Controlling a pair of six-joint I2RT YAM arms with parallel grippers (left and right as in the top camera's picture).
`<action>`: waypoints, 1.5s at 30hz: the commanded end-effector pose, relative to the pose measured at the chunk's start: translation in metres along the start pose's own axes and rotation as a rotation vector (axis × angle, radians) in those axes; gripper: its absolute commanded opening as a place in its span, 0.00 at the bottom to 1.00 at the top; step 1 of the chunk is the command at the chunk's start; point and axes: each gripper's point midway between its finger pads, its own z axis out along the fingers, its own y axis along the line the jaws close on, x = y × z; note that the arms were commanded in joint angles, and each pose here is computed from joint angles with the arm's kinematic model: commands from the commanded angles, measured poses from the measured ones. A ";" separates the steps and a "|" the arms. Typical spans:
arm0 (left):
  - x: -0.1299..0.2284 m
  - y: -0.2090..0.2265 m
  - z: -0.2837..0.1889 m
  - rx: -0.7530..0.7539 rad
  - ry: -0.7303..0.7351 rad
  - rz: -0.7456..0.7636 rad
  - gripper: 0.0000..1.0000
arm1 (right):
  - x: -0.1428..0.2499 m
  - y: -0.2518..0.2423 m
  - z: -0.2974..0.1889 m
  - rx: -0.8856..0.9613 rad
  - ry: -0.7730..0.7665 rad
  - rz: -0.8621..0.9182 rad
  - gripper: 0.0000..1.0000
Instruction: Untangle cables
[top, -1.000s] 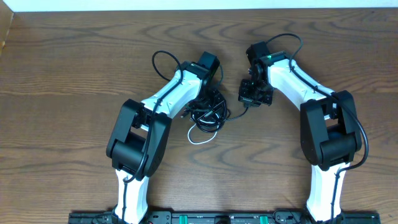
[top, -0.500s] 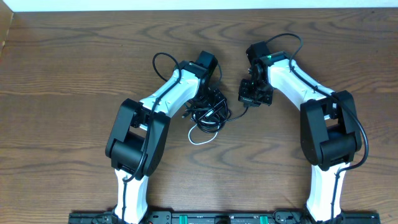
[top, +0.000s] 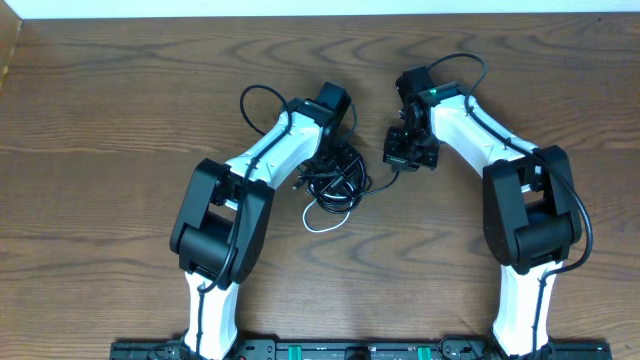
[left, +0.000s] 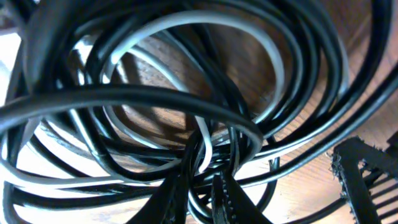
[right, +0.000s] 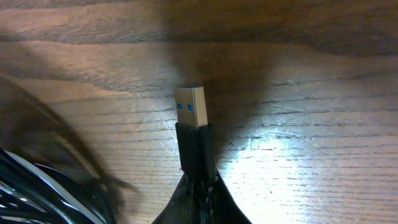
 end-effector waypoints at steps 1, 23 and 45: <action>0.004 0.010 0.012 -0.049 -0.005 -0.076 0.19 | 0.002 0.001 0.003 -0.002 0.010 0.014 0.01; 0.006 0.006 0.014 -0.039 -0.011 -0.165 0.20 | 0.002 0.001 0.003 -0.002 0.010 0.014 0.01; -0.001 0.004 0.018 -0.043 -0.088 -0.191 0.08 | 0.003 0.003 0.004 -0.002 0.011 0.008 0.01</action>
